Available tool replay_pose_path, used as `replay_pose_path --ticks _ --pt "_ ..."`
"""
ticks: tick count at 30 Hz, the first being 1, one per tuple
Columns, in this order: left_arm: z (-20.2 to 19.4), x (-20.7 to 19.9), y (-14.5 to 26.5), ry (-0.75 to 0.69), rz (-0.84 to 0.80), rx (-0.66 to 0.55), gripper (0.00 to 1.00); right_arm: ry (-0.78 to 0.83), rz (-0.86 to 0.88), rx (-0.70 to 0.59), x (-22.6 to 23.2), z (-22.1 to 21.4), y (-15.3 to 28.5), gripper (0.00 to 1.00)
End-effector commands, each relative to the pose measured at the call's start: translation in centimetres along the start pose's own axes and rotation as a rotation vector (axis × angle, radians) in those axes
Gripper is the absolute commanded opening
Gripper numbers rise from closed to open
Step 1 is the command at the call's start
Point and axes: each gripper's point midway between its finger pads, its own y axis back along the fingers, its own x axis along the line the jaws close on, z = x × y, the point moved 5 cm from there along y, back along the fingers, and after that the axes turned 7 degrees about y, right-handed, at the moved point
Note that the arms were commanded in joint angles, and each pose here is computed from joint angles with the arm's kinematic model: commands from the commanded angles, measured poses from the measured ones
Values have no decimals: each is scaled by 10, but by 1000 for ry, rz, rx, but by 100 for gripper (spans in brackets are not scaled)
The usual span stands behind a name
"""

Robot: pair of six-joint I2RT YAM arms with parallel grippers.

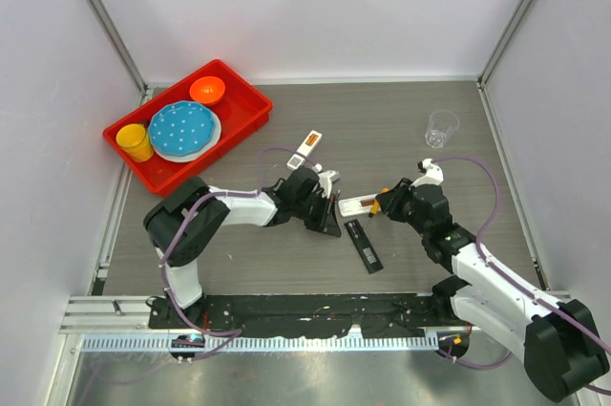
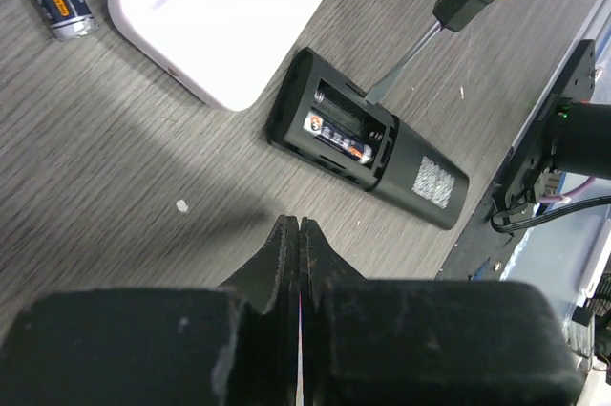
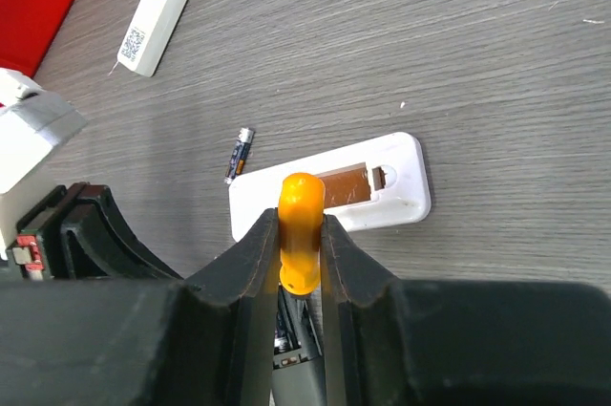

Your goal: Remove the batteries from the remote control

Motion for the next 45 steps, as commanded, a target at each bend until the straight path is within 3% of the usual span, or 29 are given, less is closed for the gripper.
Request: replay_pose_path --ticks 1,14,25,45 --pt "8 -8 -8 -7 2 -9 0 6 30 -74 6 13 -3 1" --pt "4 -5 -17 8 15 22 0 -12 84 -110 15 21 4 1" --pt "-2 -10 -22 10 4 45 0 -11 104 21 15 -2 -14 1" --pt "-7 -2 -33 40 34 68 0 -128 239 90 32 -18 -16 1"
